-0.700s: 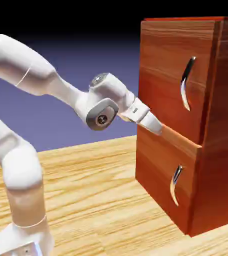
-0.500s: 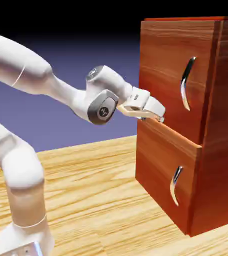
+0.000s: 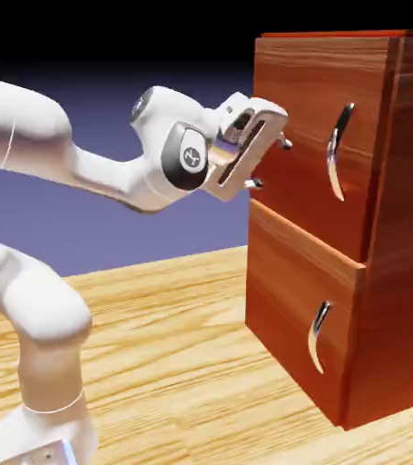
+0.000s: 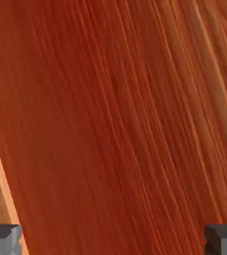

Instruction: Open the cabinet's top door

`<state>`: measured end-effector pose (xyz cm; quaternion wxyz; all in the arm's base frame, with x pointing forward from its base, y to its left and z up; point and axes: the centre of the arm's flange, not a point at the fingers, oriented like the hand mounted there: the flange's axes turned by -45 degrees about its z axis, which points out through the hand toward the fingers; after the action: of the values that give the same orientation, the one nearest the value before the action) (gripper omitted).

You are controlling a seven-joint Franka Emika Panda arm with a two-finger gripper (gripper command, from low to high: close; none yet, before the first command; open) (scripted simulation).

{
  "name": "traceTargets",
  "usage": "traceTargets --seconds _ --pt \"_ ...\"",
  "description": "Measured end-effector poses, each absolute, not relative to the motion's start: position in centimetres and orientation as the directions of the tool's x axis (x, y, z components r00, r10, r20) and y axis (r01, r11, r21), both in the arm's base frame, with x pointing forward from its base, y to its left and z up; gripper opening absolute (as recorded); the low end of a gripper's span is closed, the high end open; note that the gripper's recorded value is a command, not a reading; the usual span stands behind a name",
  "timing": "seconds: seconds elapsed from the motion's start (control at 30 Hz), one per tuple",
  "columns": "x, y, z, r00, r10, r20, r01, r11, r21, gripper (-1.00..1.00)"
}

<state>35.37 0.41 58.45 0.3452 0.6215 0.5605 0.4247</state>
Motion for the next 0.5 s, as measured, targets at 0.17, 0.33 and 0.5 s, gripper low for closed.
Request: traceTargets --seconds 0.17,0.33,0.5 --pt "34.4 -0.8 59.9 -0.099 0.987 -0.128 0.317 0.153 0.936 0.00" --pt "33.7 -2.5 60.8 -0.156 0.906 -0.394 0.210 0.420 0.883 0.00" --pt "33.3 -4.5 61.0 -0.163 0.759 -0.631 0.107 0.649 0.753 0.00"
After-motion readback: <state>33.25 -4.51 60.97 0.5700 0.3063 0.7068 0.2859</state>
